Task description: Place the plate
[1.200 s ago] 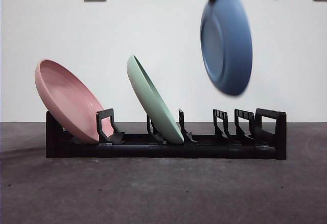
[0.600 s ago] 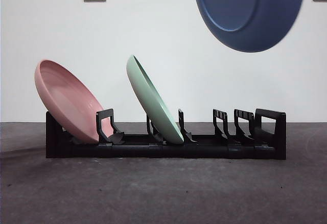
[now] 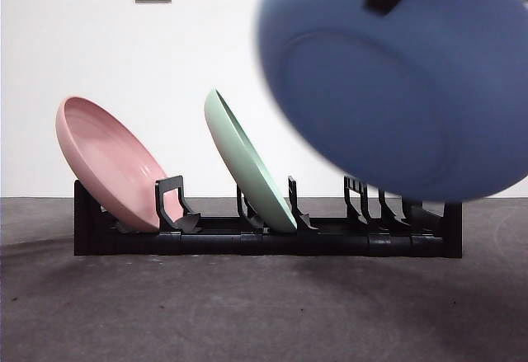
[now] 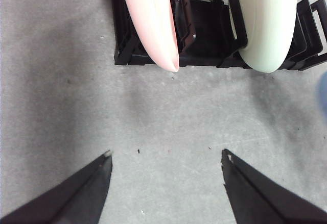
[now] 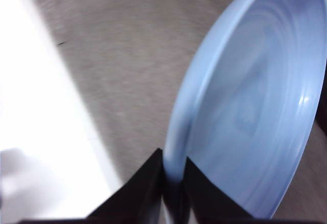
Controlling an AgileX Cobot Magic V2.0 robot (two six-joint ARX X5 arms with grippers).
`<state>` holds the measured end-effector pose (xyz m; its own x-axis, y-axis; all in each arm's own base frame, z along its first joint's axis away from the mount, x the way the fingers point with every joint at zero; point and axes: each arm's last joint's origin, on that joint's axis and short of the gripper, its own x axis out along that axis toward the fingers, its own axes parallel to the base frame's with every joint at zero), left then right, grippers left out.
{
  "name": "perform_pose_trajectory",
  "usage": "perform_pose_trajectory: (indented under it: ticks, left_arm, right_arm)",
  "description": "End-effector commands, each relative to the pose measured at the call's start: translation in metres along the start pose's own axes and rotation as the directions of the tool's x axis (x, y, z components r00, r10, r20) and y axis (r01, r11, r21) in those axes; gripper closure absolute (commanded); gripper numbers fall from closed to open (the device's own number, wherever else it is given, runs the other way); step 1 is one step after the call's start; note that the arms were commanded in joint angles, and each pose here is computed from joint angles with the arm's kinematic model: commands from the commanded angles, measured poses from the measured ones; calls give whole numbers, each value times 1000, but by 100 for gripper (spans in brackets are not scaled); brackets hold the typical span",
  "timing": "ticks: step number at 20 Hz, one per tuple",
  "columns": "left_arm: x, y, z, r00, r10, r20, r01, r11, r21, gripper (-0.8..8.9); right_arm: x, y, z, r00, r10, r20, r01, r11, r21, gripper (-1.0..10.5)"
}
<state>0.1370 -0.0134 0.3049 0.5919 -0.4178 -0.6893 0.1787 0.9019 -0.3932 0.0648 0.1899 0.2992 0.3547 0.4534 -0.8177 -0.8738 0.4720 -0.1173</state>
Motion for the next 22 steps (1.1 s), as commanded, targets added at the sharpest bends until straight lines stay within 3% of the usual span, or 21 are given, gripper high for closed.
perform_pose_trajectory:
  ticks: [1, 5, 8, 12, 20, 22]
  left_arm:
    - [-4, -3, 5, 1000, -7, 24, 7, 1000, 26, 473]
    - [-4, -3, 5, 1000, -7, 23, 7, 1000, 26, 473]
    - [-4, -3, 5, 1000, -7, 23, 6, 1000, 26, 473]
    - [-4, -3, 5, 1000, -7, 23, 6, 1000, 26, 473]
    - [-4, -3, 5, 1000, -7, 18, 6, 1000, 23, 473]
    - [-4, -3, 5, 1000, -6, 17, 6, 1000, 23, 473]
  right_arm:
    - [16, 19, 7, 1000, -4, -4, 4, 999, -41, 939]
    - [57, 37, 17, 998, -24, -61, 16, 991, -135, 939]
    - [86, 40, 19, 988, -102, -116, 78, 978, -195, 939]
    - [112, 43, 19, 979, -131, -154, 92, 967, -237, 939]
    - [149, 46, 15, 963, -152, -223, 92, 962, -257, 936]
    - [150, 45, 15, 963, -149, -226, 95, 968, -232, 846]
